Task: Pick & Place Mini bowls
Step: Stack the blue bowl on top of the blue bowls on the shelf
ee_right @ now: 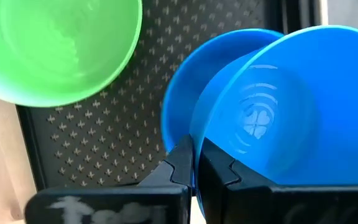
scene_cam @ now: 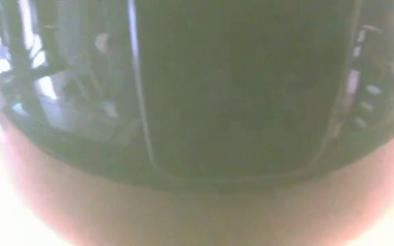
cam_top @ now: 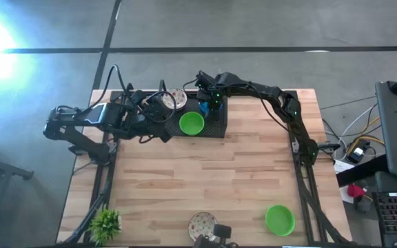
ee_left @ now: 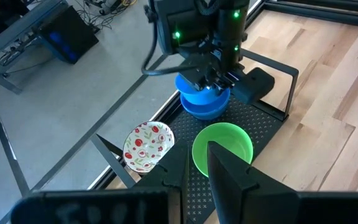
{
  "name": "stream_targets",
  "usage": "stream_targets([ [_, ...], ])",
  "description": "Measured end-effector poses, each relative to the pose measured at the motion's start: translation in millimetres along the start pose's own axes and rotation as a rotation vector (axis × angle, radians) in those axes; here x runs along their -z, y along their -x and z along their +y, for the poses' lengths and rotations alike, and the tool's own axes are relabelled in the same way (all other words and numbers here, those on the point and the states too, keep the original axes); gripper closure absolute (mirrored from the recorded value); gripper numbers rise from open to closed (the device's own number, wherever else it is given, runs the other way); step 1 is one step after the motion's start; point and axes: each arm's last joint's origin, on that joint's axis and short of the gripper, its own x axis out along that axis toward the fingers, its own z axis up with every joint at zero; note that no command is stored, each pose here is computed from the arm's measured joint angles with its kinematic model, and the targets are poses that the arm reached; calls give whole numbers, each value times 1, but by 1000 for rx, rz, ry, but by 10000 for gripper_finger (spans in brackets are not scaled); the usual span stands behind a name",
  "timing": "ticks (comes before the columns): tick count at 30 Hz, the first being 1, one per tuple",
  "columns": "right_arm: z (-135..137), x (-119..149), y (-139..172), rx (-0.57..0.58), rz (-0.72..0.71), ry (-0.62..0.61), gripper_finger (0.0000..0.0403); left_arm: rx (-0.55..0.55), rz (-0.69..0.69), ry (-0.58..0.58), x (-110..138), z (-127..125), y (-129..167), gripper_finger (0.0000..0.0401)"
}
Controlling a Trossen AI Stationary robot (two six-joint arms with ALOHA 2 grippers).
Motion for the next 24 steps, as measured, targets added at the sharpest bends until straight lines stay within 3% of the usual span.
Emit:
stream_targets([
  [24, 0, 0, -3, 6, -13, -11, 394, 10, -21, 24, -3, -1, 0, 348],
])
